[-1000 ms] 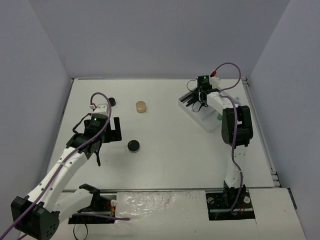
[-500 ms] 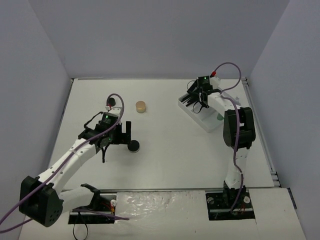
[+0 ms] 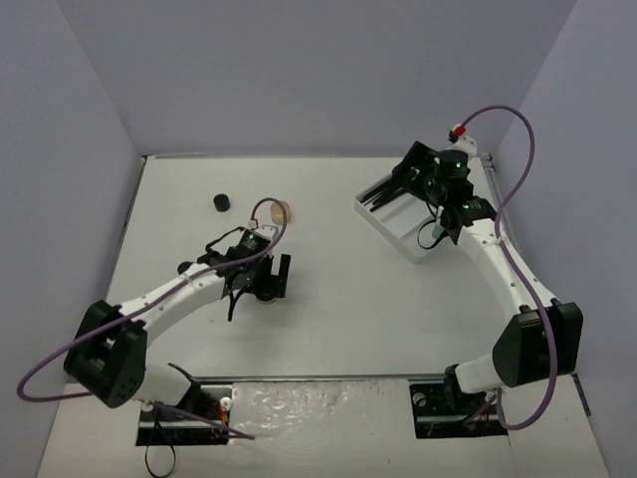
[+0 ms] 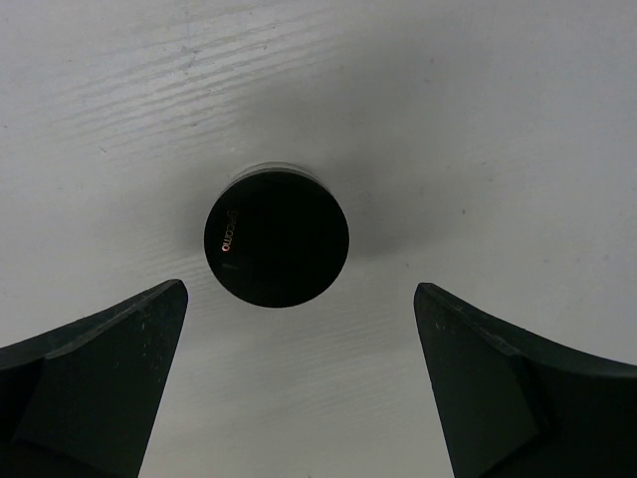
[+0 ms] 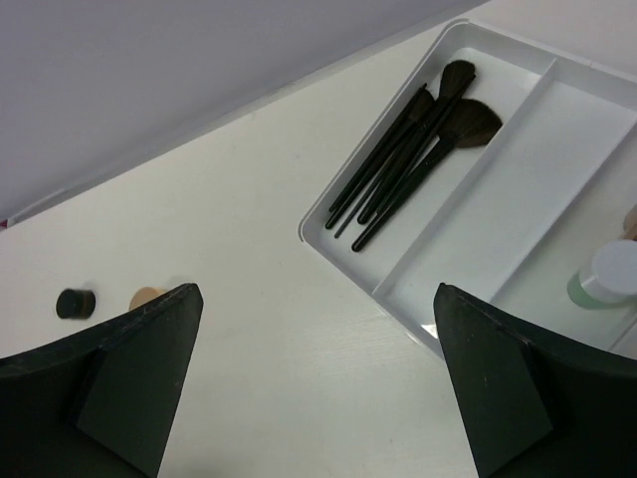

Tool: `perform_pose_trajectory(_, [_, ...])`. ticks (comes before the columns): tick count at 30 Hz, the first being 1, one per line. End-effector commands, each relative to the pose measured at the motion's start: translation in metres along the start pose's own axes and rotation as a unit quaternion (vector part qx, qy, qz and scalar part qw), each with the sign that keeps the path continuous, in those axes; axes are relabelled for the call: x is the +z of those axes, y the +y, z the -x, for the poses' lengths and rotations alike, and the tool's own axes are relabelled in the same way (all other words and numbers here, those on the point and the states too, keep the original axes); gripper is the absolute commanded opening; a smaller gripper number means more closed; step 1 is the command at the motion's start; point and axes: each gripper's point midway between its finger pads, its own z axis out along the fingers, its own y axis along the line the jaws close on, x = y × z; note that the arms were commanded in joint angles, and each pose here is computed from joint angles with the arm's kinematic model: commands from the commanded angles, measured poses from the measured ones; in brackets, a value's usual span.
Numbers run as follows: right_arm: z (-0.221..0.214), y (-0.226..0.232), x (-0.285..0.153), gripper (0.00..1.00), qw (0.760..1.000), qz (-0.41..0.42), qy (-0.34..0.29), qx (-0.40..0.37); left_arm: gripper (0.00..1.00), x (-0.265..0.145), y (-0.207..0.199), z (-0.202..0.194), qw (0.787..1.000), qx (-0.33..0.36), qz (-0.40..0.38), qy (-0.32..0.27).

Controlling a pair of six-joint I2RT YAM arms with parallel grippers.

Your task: Organize the makeup

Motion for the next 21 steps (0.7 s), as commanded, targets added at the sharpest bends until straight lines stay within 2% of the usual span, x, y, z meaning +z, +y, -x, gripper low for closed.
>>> perform_pose_trajectory(1, [-0.012, 0.006, -0.03, 1.0, 0.998, 0.05, 0.008, -0.03, 0.97, 0.01, -0.014, 0.034, 0.999, -0.01, -0.003, -0.031])
perform_pose_trajectory(7, [-0.019, 0.005, -0.052, 1.0, 0.997, 0.068, 0.008, -0.03, 0.95, 0.029, -0.013, 0.024, 1.0, -0.008, 0.02, 0.0])
perform_pose_trajectory(12, [-0.022, 0.004, -0.058, 1.0, 0.997, 0.074, 0.007, -0.034, 0.78, 0.04, -0.012, 0.023, 1.0, -0.009, 0.03, 0.005])
perform_pose_trajectory(15, [-0.023, 0.004, -0.062, 1.0, 0.996, 0.076, 0.006, -0.036, 0.56, 0.046, -0.016, 0.025, 1.0, -0.006, 0.029, 0.01])
perform_pose_trajectory(17, [-0.022, 0.003, -0.065, 1.0, 0.996, 0.077, 0.003, -0.037, 0.31, 0.048, -0.027, 0.034, 1.0, 0.0, 0.021, 0.005])
perform_pose_trajectory(20, [-0.022, 0.001, -0.069, 1.0, 0.996, 0.074, 0.003, -0.042, 0.14, 0.051, -0.05, 0.049, 1.0, 0.019, 0.006, -0.004])
perform_pose_trajectory(21, [-0.021, 0.001, -0.071, 1.0, 0.996, 0.073, 0.001, -0.046, 0.12, 0.053, -0.06, 0.057, 1.0, 0.028, 0.0, -0.007])
